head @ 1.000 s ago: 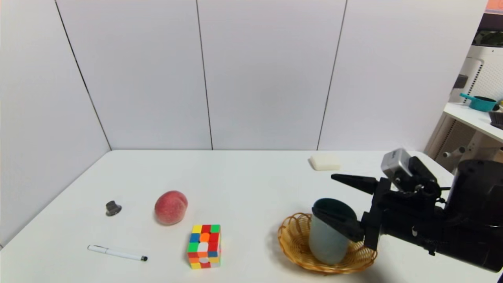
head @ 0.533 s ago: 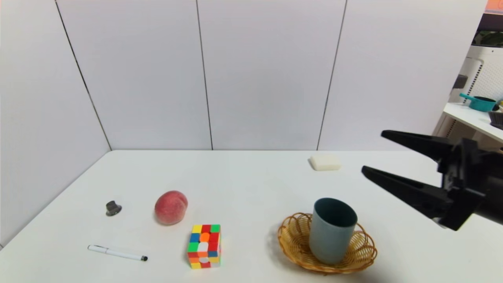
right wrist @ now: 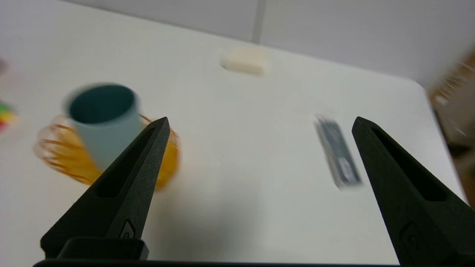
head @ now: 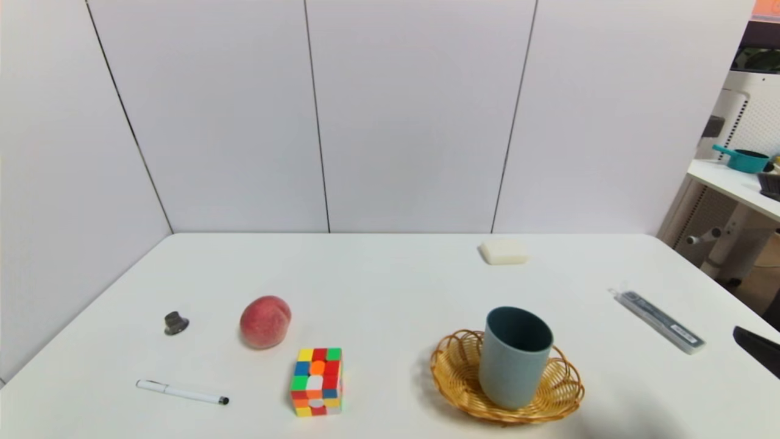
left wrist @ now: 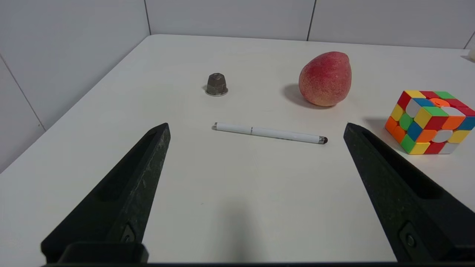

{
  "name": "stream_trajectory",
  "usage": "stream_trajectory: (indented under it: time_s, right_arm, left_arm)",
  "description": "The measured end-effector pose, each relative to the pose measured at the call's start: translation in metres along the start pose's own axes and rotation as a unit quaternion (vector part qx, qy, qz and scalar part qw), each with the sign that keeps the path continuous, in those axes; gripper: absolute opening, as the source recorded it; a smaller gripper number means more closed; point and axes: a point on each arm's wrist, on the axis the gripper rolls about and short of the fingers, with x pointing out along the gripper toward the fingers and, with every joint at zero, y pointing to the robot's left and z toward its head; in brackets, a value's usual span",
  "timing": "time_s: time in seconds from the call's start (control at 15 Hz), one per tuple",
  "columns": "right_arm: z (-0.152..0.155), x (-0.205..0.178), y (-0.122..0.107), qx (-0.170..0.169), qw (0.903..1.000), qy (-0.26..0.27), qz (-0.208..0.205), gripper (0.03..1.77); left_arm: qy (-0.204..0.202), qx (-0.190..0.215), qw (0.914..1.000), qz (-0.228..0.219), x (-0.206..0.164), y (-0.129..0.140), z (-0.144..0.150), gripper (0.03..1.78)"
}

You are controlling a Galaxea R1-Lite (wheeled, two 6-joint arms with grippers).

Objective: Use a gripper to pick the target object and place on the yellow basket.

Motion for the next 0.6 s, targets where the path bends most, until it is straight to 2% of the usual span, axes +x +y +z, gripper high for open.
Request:
stream_trajectory:
  time_s: [0.13, 0.2, 0.47, 0.6]
  right_arm:
    - [-0.027, -0.013, 0.002, -0.002, 0.9976, 0.012, -0.068, 1.69]
    - [-0.040, -0.019, 0.004, 0.000, 0.9963, 0.013, -0.085, 1.69]
    - [-0.100, -0.037, 0.015, 0.013, 0.9951, 0.000, -0.098, 1.69]
    - [-0.122, -0.044, 0.020, 0.032, 0.9953, -0.035, -0.085, 1.69]
  left_arm:
    - [0.000, 0.000, 1.0000, 0.000, 0.000, 0.000, 0.000, 1.69]
    - [0.000, 0.000, 1.0000, 0.000, 0.000, 0.000, 0.000, 1.69]
    - [0.000, 0.000, 1.0000, 0.000, 0.000, 0.000, 0.000, 1.69]
    - [0.000, 0.000, 1.0000, 0.000, 0.000, 0.000, 0.000, 1.69]
